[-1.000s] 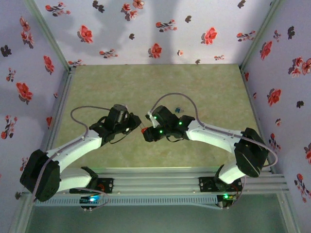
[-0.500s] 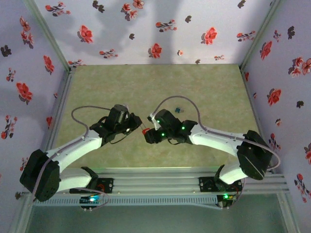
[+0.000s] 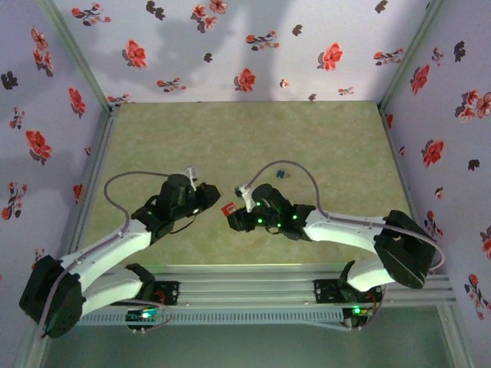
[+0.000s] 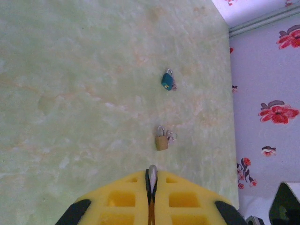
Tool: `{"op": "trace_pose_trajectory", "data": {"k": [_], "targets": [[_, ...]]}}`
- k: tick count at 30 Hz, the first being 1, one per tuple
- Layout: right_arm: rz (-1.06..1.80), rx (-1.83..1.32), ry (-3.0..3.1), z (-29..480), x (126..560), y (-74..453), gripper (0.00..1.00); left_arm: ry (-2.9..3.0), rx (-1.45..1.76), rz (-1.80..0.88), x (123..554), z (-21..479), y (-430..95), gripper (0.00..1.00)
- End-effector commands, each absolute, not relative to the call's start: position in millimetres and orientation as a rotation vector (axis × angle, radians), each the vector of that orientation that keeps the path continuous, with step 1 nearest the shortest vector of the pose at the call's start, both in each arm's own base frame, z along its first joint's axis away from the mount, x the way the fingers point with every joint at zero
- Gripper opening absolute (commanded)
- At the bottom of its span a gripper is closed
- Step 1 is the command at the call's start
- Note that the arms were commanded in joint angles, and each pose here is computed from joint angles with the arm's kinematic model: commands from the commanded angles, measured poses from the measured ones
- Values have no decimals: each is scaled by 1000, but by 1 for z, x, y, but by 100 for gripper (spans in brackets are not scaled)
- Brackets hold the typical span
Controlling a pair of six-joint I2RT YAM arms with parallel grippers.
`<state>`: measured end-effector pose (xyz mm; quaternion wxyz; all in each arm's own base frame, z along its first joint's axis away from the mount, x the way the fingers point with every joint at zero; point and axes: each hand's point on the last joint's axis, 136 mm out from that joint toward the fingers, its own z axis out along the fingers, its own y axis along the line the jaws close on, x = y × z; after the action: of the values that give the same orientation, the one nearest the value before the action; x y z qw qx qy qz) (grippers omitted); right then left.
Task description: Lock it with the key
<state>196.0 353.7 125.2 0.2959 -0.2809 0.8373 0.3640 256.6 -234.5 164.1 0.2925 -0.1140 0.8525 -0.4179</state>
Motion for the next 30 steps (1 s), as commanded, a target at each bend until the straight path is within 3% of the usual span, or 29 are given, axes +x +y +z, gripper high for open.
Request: {"op": "trace_pose_trajectory", "data": {"k": [1, 11, 30], "targets": [[845, -606, 2178, 120, 223, 335, 0, 2176, -146, -1192, 245, 191, -244, 0], [831, -465, 2021, 126, 239, 322, 0, 2104, -32, -1206, 231, 202, -244, 0], [785, -456, 1881, 173, 237, 323, 0, 2209, 94, -1117, 217, 181, -252, 0]]}}
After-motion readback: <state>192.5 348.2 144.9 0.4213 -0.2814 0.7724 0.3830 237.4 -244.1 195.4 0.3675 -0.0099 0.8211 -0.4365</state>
